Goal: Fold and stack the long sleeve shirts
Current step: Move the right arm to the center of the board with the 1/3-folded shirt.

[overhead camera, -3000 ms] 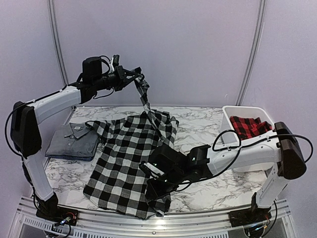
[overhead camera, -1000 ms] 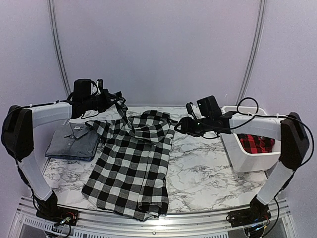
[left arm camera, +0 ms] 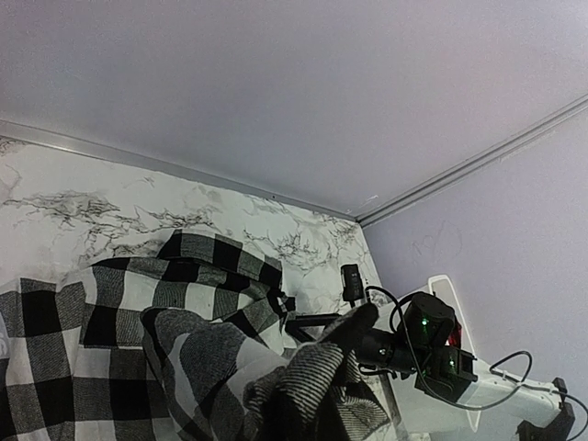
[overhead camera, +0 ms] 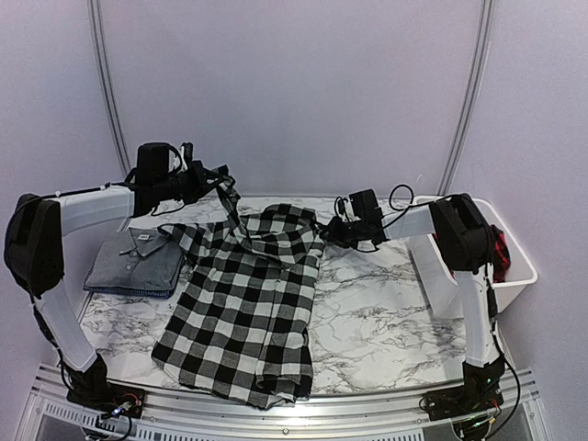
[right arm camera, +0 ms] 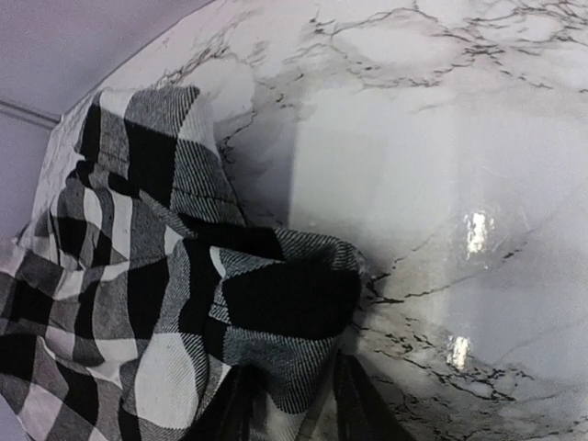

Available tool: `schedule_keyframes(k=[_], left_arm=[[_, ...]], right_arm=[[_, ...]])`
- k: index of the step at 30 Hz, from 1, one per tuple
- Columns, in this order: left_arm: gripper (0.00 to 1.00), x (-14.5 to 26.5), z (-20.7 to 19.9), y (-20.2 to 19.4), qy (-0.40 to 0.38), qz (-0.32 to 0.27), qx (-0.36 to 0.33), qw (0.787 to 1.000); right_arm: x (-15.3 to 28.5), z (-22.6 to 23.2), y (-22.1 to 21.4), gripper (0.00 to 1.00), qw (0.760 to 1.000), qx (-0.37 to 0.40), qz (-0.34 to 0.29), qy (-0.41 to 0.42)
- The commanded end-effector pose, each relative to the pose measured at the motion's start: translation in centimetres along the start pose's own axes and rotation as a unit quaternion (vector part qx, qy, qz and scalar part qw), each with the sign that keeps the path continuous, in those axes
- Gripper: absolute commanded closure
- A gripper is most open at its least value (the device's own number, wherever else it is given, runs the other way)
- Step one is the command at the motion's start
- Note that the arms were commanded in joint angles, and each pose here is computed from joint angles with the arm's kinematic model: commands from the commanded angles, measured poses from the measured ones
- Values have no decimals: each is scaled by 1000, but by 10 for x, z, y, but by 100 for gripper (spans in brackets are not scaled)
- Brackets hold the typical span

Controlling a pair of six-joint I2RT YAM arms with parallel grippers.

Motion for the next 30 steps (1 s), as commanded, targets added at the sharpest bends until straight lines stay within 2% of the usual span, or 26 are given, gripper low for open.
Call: schedule_keyframes(k=[1, 4, 10, 17, 21, 22, 25, 27, 30], left_arm=[[100, -7, -4, 8, -15, -3, -5, 1000], [100, -14, 0, 5, -16, 7, 0, 1000], [100, -37, 21, -7, -6, 30, 14, 999], [100, -61, 43, -19, 12, 46, 28, 998], [100, -63, 41, -22, 11, 48, 27, 998], [100, -63, 39, -23, 9, 50, 26, 998], [100, -64, 31, -26, 1, 55, 23, 998], [100, -65, 21, -29, -11, 61, 16, 998], [100, -67, 1, -36, -38, 77, -11, 996]], right_arm=[[-9, 1, 15, 82, 1000, 4, -18, 7], [-12, 0, 37, 100, 999, 31, -29, -16], [-13, -18, 83, 100, 994, 68, -60, -61], [-21, -37, 89, 100, 993, 85, -54, -66], [-18, -36, 93, 88, 992, 97, -46, -72], [-12, -31, 96, 80, 991, 101, -47, -71], [7, -15, 104, 64, 990, 113, -55, -70], [19, -3, 108, 58, 988, 124, -58, -74], [33, 14, 107, 53, 986, 137, -55, -74]])
Point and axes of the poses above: each gripper's point midway between its finger pads, its own x axis back along the fingers, its own z axis along the line the jaws close on, y = z × x, the point moved 3 cm from there along x, back along the fingers, and after that the axes turned 2 degrees about x, right-handed, at the moved point
